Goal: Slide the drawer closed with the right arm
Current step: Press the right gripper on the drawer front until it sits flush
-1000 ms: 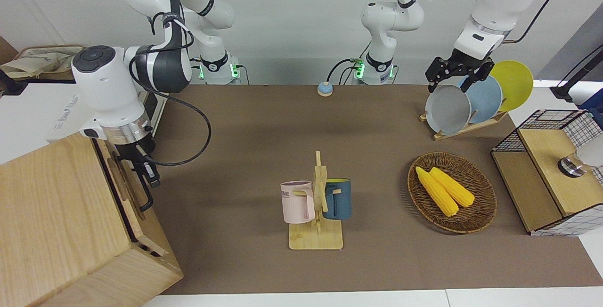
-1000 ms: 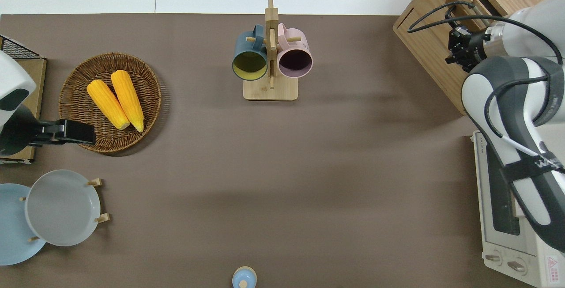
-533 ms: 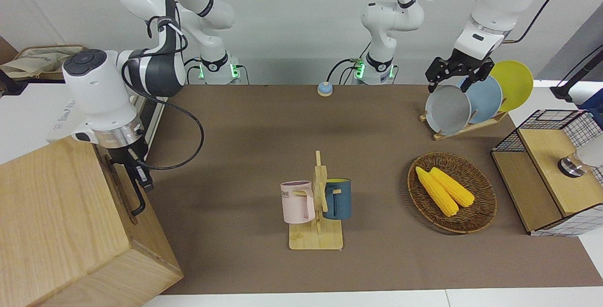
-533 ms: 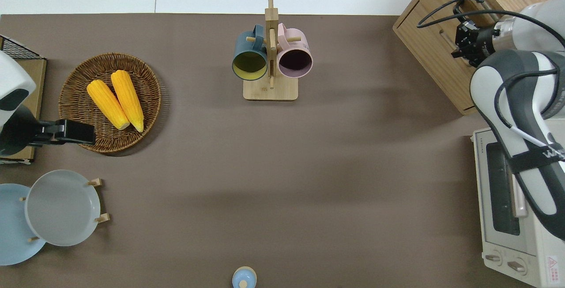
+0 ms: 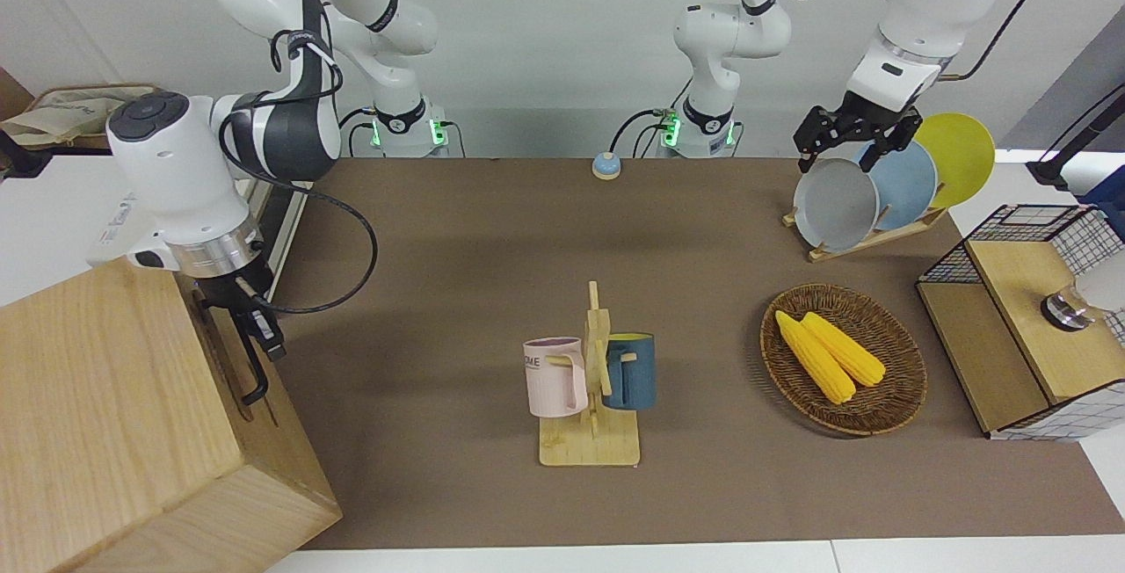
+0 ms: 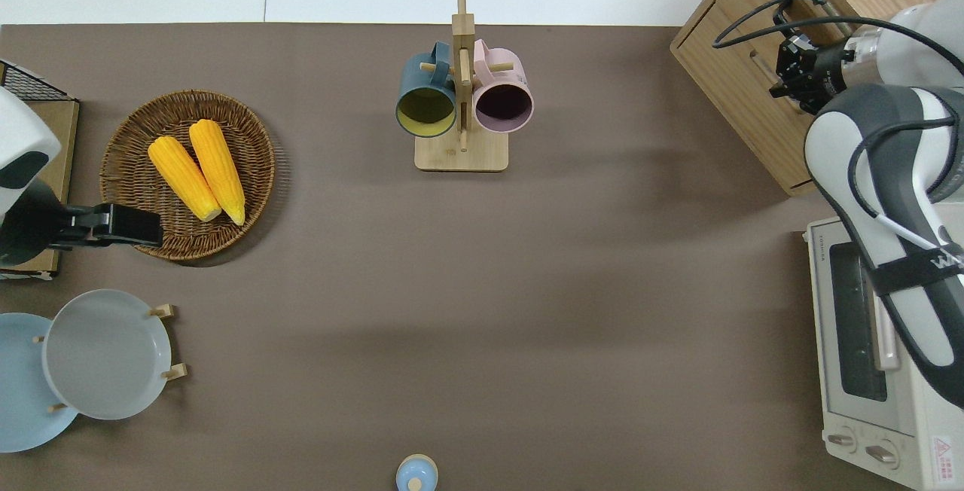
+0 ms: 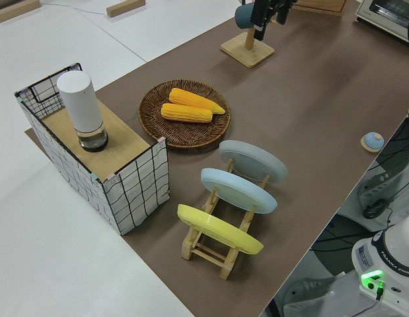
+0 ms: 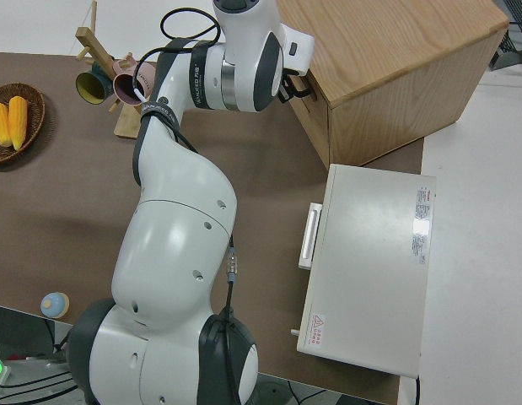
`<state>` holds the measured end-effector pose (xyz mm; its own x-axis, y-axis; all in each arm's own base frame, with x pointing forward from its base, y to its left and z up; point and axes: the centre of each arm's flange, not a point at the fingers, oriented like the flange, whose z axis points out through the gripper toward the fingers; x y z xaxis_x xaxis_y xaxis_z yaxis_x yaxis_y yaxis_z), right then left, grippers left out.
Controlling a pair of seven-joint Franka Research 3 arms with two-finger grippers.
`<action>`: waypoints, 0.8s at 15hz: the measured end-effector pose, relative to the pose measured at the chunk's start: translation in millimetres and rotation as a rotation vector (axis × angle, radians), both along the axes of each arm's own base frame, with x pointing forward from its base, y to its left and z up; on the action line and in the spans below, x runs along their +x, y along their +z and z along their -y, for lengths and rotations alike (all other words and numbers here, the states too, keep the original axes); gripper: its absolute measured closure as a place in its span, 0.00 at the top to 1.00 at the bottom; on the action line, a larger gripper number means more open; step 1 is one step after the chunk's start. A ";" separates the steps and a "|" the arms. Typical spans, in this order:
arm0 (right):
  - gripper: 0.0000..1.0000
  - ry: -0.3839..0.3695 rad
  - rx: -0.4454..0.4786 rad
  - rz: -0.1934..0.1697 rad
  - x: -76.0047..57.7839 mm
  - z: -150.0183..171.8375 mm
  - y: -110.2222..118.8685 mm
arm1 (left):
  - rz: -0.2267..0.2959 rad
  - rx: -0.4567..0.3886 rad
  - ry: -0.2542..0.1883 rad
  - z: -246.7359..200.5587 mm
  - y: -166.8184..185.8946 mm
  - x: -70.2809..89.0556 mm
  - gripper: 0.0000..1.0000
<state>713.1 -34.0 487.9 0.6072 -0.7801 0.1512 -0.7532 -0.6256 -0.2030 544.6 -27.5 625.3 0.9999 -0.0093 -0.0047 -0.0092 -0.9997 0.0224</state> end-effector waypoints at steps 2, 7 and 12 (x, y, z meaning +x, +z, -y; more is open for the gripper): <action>0.01 0.006 -0.001 0.002 0.3 -0.5 -0.3 | 0.000 0.000 0.000 0.0 0.0 0.0 1.00; 0.01 0.015 -0.003 0.007 0.7 -1.5 0.5 | 0.000 0.000 0.000 0.0 0.0 0.0 1.00; 0.01 0.044 -0.018 0.013 -6.1 -1.7 9.9 | 0.000 0.000 0.000 0.0 0.0 0.0 1.00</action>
